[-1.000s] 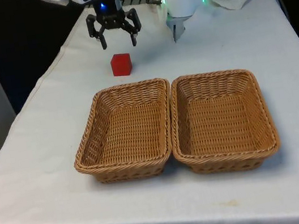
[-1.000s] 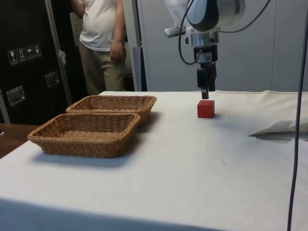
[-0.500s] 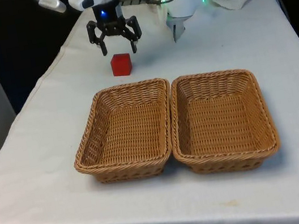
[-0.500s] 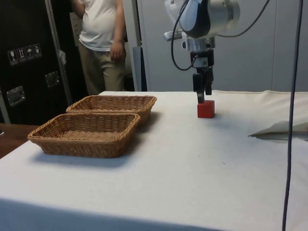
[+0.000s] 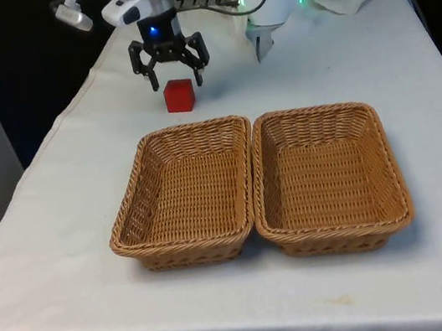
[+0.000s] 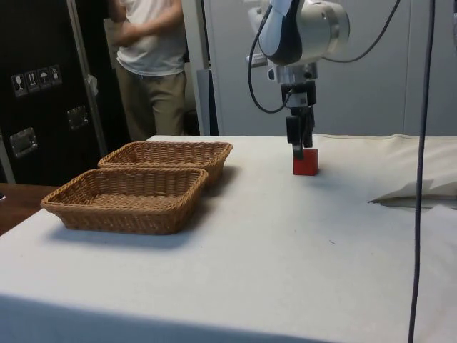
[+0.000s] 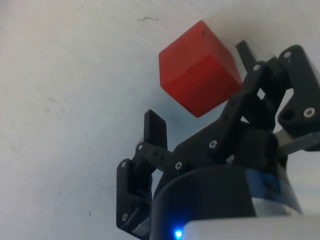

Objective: Pick up the red cube and place it into the right basket.

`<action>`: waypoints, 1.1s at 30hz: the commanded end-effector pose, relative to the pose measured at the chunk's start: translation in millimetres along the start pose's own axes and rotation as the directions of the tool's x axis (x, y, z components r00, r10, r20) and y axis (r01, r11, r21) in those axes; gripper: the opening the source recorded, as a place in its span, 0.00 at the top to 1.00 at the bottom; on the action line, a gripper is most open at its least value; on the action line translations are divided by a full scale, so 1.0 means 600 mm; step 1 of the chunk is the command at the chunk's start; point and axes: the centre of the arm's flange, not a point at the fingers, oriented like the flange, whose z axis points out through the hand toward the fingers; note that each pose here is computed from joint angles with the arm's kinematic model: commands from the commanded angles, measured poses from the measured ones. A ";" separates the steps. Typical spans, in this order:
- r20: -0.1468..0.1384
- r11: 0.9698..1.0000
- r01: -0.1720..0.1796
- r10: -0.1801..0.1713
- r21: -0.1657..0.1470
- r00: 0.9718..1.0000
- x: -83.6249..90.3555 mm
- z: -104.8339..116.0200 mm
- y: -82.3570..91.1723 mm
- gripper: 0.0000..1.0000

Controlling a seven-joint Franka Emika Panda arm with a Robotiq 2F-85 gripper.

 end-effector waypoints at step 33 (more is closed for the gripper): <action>0.001 1.000 0.022 -0.022 0.021 1.000 0.000 0.030 -0.003 0.99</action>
